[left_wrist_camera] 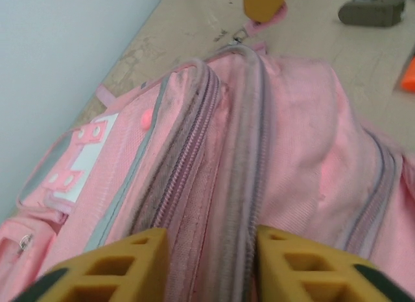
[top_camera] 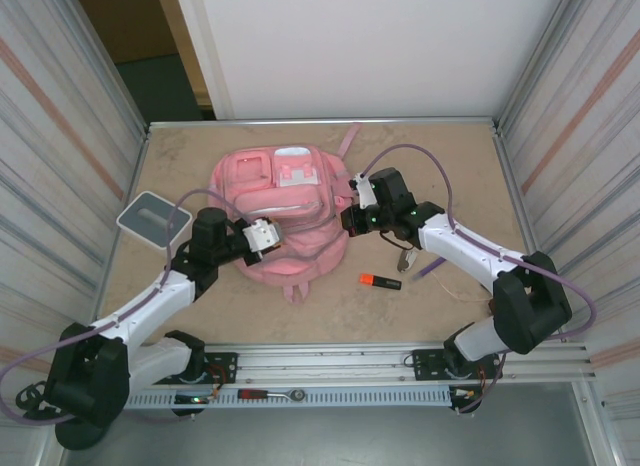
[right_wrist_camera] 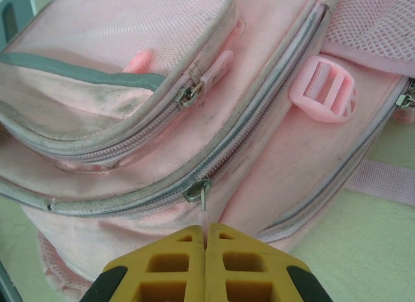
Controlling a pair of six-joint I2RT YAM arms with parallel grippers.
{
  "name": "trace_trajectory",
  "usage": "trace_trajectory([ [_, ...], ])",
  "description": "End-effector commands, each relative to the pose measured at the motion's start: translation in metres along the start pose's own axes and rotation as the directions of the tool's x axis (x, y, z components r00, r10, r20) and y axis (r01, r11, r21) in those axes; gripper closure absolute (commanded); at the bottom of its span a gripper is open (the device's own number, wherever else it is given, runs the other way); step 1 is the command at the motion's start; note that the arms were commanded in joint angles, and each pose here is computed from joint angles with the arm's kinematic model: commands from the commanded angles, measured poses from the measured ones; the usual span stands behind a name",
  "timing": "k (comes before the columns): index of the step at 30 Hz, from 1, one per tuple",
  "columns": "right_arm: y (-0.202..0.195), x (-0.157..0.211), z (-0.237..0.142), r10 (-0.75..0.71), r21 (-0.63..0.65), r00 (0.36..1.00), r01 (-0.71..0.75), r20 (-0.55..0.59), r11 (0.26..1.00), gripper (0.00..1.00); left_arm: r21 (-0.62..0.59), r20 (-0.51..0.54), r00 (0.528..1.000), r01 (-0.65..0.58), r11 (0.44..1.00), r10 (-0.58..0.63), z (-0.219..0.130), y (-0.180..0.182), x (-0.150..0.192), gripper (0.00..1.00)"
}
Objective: Pack the student bag
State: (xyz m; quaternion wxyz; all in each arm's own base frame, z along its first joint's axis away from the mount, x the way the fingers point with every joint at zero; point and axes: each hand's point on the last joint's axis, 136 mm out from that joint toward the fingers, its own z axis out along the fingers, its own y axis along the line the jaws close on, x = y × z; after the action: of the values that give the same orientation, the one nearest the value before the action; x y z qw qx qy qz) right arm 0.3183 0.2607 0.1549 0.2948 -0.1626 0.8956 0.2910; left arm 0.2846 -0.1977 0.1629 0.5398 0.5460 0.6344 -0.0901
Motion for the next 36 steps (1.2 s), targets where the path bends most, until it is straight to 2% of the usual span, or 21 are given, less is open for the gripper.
trace_trajectory([
  [1, 0.011, -0.012, -0.004, 0.011, -0.038, 0.999, -0.009, 0.033, 0.999, 1.00, -0.059, 0.022, 1.000, -0.010, 0.998, 0.012, -0.004, 0.013, -0.025, 0.49],
  [4, 0.020, -0.011, -0.006, 0.001, -0.067, 0.999, 0.002, 0.040, 0.998, 1.00, -0.035, -0.002, 0.998, -0.068, 0.997, 0.068, 0.003, -0.003, -0.036, 0.38],
  [11, 0.027, -0.011, -0.013, -0.010, -0.081, 0.998, 0.015, 0.059, 0.997, 1.00, 0.028, -0.142, 0.962, -0.230, 0.973, 0.231, 0.042, -0.024, -0.043, 0.37],
  [16, 0.022, -0.007, -0.014, -0.003, -0.065, 0.998, 0.007, 0.062, 0.998, 1.00, 0.024, -0.225, 0.936, -0.272, 0.962, 0.270, 0.060, -0.015, -0.029, 0.54],
  [19, 0.013, -0.003, -0.010, 0.009, -0.043, 0.998, -0.007, 0.055, 0.999, 1.00, 0.024, -0.230, 0.935, -0.274, 0.961, 0.272, 0.060, -0.012, -0.024, 0.71],
  [21, 0.003, 0.000, -0.007, 0.015, 0.003, 0.998, -0.015, 0.055, 1.000, 1.00, 0.031, -0.196, 0.946, -0.258, 0.966, 0.259, 0.055, -0.013, -0.026, 0.89],
  [23, -0.010, 0.001, -0.004, 0.018, 0.069, 0.999, -0.021, 0.048, 0.997, 1.00, 0.045, -0.122, 0.965, -0.229, 0.972, 0.233, 0.045, -0.016, -0.031, 1.00],
  [26, -0.033, 0.000, 0.001, 0.014, 0.192, 0.999, -0.022, 0.043, 0.981, 1.00, 0.056, 0.059, 0.985, -0.165, 0.985, 0.162, 0.021, -0.018, -0.048, 1.00],
  [29, -0.047, -0.007, 0.006, 0.020, 0.256, 0.998, -0.034, 0.057, 0.966, 1.00, 0.071, 0.197, 0.975, -0.121, 0.990, 0.106, -0.002, -0.017, -0.061, 1.00],
  [32, -0.055, -0.017, 0.016, 0.028, 0.293, 0.997, -0.048, 0.074, 0.955, 1.00, 0.080, 0.246, 0.965, -0.112, 0.990, 0.090, -0.012, -0.017, -0.066, 1.00],
  [36, -0.077, -0.033, 0.037, 0.061, 0.353, 0.994, -0.090, 0.093, 0.931, 1.00, 0.090, 0.256, 0.963, -0.113, 0.989, 0.087, -0.015, -0.018, -0.066, 1.00],
])
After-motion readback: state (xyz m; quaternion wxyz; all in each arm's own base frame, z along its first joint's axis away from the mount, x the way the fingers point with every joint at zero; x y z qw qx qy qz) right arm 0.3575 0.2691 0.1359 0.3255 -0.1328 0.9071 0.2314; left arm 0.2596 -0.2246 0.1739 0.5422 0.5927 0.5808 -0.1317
